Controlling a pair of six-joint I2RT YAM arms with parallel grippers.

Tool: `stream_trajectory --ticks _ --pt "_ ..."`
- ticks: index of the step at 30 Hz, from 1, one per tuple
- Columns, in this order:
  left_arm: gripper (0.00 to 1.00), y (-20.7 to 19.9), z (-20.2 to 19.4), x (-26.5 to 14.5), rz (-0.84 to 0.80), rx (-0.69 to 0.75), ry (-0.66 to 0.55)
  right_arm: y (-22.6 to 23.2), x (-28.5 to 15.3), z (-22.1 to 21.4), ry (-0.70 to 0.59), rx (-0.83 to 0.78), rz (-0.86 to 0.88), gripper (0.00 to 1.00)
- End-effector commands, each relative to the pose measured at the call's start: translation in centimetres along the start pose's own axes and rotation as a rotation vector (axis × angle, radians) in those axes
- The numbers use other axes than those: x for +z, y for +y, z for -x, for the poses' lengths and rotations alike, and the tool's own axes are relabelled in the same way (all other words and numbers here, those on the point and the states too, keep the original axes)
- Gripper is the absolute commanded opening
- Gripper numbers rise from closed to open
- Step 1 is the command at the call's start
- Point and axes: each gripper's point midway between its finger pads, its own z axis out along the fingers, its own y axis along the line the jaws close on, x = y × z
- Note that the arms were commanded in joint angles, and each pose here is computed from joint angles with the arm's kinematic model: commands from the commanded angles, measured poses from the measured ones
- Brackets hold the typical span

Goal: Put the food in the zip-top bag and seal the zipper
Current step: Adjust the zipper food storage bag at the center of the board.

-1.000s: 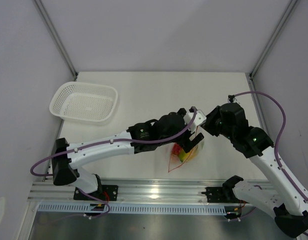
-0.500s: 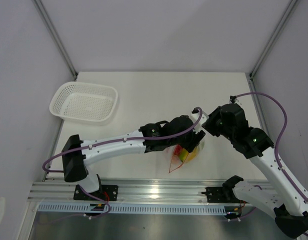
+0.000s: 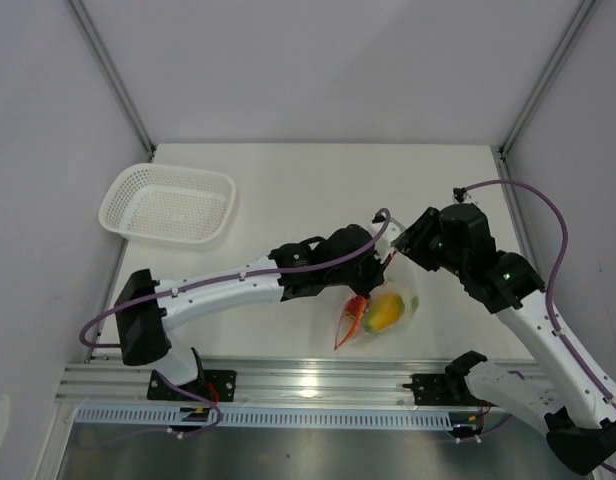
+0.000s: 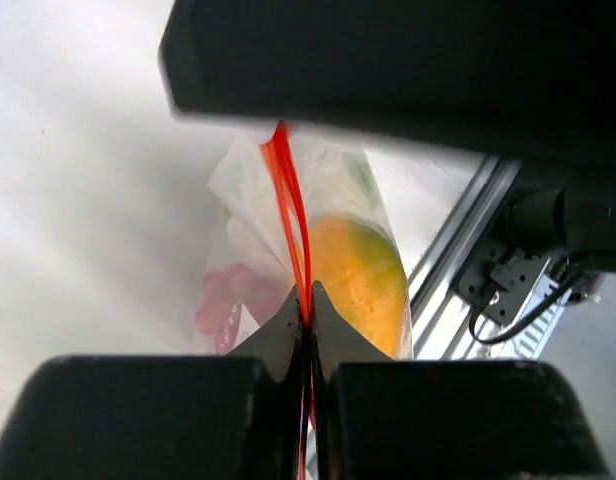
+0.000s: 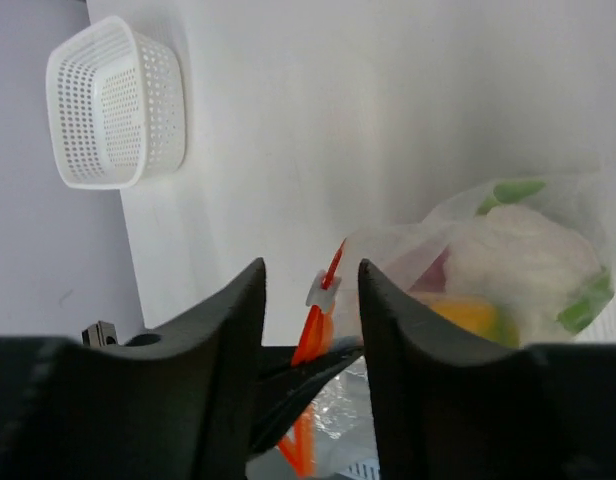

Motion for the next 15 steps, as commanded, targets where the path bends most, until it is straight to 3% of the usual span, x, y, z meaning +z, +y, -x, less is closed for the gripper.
stream_trajectory --ticks 1,2,3,6,10,15 --pt "0.01 -0.3 1.8 -2.9 -0.105 -0.046 -0.056 1.7 -0.5 1.4 0.006 -0.124 0.1 0.48" --pt "0.0 -0.4 2.2 -3.7 -0.134 -0.05 -0.068 2.0 -0.7 1.4 0.023 -0.153 0.122 0.49" --pt "0.0 0.0 1.6 -3.9 -0.167 -0.065 -0.049 2.0 -1.0 2.2 0.009 -0.171 0.128 0.6" --pt "0.0 0.3 2.1 -5.9 -0.267 -0.078 -0.073 2.2 -1.5 2.5 0.013 -0.291 0.158 0.68" --pt "0.0 0.7 1.6 -8.1 -0.419 -0.087 -0.071 2.0 -1.6 1.0 0.054 -0.415 0.238 0.68" --pt "0.01 1.5 0.8 -9.9 -0.571 -0.107 -0.029 5.0 -3.1 -2.4 0.067 -0.511 0.602 0.68"
